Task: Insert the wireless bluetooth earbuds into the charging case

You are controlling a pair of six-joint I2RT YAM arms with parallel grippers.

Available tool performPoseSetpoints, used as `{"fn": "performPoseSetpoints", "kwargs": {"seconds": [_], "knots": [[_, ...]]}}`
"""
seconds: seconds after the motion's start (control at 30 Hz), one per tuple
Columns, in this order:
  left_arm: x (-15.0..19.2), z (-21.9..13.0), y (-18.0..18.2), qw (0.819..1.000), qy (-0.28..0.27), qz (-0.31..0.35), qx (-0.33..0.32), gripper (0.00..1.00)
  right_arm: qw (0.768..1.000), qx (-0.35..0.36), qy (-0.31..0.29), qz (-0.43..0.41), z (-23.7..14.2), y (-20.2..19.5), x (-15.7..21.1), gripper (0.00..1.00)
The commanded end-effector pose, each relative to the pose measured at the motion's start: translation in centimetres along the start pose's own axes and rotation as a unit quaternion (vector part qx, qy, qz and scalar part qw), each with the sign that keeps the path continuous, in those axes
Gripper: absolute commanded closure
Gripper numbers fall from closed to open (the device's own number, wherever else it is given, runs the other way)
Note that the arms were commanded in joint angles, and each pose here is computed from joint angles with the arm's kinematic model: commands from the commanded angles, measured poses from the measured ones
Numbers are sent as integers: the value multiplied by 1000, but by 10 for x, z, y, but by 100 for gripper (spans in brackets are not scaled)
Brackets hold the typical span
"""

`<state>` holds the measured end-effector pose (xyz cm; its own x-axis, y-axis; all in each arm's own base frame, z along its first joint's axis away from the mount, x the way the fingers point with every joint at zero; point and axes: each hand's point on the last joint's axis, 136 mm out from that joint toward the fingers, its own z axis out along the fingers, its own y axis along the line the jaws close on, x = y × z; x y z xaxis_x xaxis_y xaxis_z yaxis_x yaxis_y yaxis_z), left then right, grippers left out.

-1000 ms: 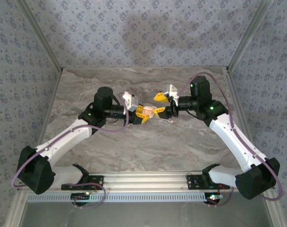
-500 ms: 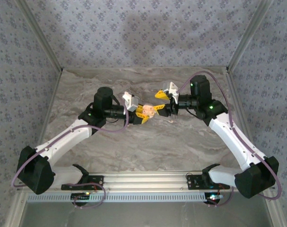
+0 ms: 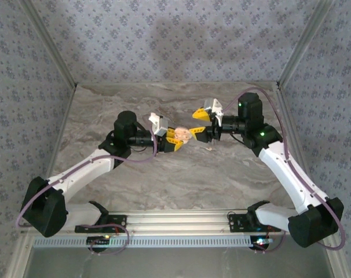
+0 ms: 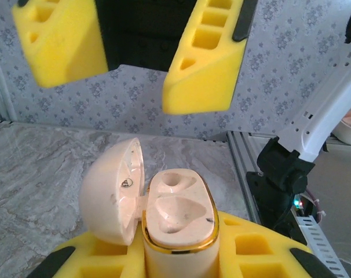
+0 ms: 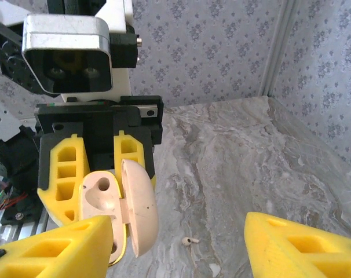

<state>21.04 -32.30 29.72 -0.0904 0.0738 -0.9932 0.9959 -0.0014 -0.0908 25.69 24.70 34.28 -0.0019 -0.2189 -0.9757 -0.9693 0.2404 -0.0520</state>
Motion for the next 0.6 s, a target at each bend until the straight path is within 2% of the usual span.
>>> {"fn": "performPoseSetpoints", "kwargs": {"seconds": [0.0,0.13,0.3,0.43,0.57], "knots": [[-5,-3,6,1000,-20,7,-14,81,999,35,5,34,-11,-7,-2,37],[3,-8,14,999,-18,-4,-32,81,983,112,51,138,-20,-31,22,39],[13,-13,22,998,-12,-15,-54,81,933,191,105,287,-31,-49,69,42],[19,-15,26,998,-9,-22,-65,81,857,265,134,421,-44,-56,118,45],[21,-17,29,997,-9,-28,-72,81,780,309,151,523,-49,-53,160,47]]}}
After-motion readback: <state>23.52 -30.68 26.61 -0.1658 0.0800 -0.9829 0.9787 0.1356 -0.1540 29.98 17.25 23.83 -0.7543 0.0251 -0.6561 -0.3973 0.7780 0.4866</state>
